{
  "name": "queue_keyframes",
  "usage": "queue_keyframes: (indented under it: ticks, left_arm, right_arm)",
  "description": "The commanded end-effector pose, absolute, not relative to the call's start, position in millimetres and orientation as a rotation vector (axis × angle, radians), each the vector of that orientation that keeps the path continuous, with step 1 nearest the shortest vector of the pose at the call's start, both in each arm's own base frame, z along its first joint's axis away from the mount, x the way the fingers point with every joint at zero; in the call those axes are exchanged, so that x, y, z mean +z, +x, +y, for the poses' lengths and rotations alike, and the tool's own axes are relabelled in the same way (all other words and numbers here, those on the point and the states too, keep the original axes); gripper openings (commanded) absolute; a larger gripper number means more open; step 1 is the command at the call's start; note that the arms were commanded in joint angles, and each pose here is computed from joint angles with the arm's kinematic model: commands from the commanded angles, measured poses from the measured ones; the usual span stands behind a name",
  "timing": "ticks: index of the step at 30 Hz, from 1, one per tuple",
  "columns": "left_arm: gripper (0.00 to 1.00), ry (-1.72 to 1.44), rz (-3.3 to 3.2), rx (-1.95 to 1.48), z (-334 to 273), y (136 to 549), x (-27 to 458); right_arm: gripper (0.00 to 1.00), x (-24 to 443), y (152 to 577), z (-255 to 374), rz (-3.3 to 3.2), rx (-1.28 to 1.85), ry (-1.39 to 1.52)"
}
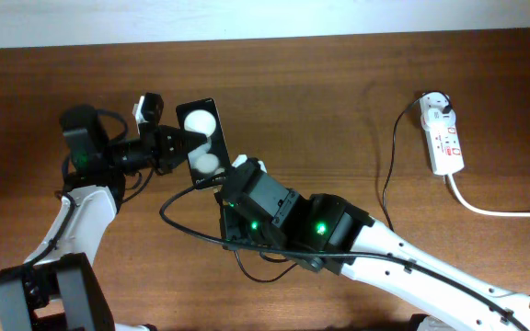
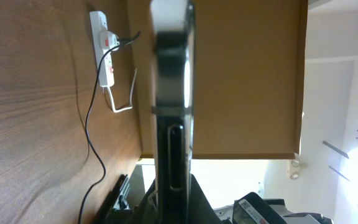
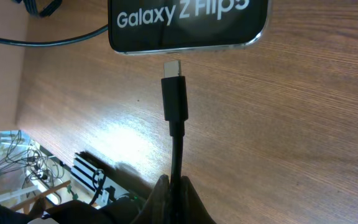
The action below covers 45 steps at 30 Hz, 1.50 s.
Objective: Plug charger to phone and switch on socket
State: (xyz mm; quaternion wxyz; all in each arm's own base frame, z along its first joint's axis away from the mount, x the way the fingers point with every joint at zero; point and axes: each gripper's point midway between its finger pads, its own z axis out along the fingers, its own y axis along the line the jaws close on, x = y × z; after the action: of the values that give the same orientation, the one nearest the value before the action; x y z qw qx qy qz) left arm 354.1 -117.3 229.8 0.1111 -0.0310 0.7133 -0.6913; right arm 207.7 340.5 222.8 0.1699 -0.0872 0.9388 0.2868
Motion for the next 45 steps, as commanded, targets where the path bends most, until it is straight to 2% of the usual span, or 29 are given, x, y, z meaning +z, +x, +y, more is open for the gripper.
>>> queue_keyframes:
  ticks: [1, 11, 15, 20, 26, 27, 29, 30, 33, 35, 37, 38, 39, 40, 41, 45]
  left_arm:
    - [0.00, -0.044, 2.089, -2.059, -118, 350, 237]
    - [0.00, -0.053, 2.096, -2.080, -118, 348, 238]
    - [0.00, -0.051, 2.096, -2.080, -118, 348, 238]
    - [0.00, 0.001, 2.076, -2.052, -118, 348, 238]
    - [0.00, 0.099, 2.062, -2.036, -130, 344, 238]
    - [0.00, 0.136, 2.052, -2.024, -133, 343, 238]
    - [0.00, 0.271, 1.975, -1.899, -132, 347, 236]
    - [0.00, 0.266, 1.970, -1.853, -131, 352, 234]
    - [0.00, 0.238, 1.968, -1.779, -129, 362, 230]
    - [0.00, 0.415, 1.876, -1.655, -129, 362, 230]
    - [0.00, 0.419, 1.874, -1.571, -127, 369, 223]
    - [0.00, 0.368, 1.906, -1.556, -125, 373, 218]
    - [0.00, 0.213, 2.012, -1.516, -120, 380, 198]
    - [0.00, -0.138, 2.273, -1.367, -102, 382, 146]
    - [0.00, -0.232, 2.347, -1.299, -95, 379, 130]
    - [0.00, -0.340, 2.487, -1.111, -90, 373, 100]
  right_arm:
    - [0.04, 227, 212, 337, 2.641, 0.803, -0.232]
    - [0.04, 234, 229, 338, 2.561, 0.771, -0.189]
    - [0.04, 218, 236, 346, 2.583, 0.745, -0.188]
    - [0.04, 218, 273, 321, 2.555, 0.692, -0.050]
    - [0.05, 221, 283, 317, 2.533, 0.697, -0.034]
    - [0.09, 221, 283, 317, 2.529, 0.686, -0.059]
    - [0.28, 217, 280, 313, 2.523, 0.614, -0.225]
    - [0.34, 214, 277, 310, 2.531, 0.584, -0.273]
    - [0.38, 204, 266, 303, 2.585, 0.535, -0.322]
    - [0.40, 197, 254, 302, 2.590, 0.465, -0.470]
    - [0.68, 192, 252, 290, 2.614, 0.391, -0.481]
    - [0.75, 189, 252, 285, 2.624, 0.353, -0.477]
    - [0.99, 185, 251, 273, 2.643, 0.276, -0.471]
    - [0.99, 177, 244, 255, 2.690, 0.166, -0.477]
    - [0.99, 175, 241, 250, 2.709, 0.145, -0.483]
    - [0.99, 174, 239, 249, 2.717, 0.136, -0.486]
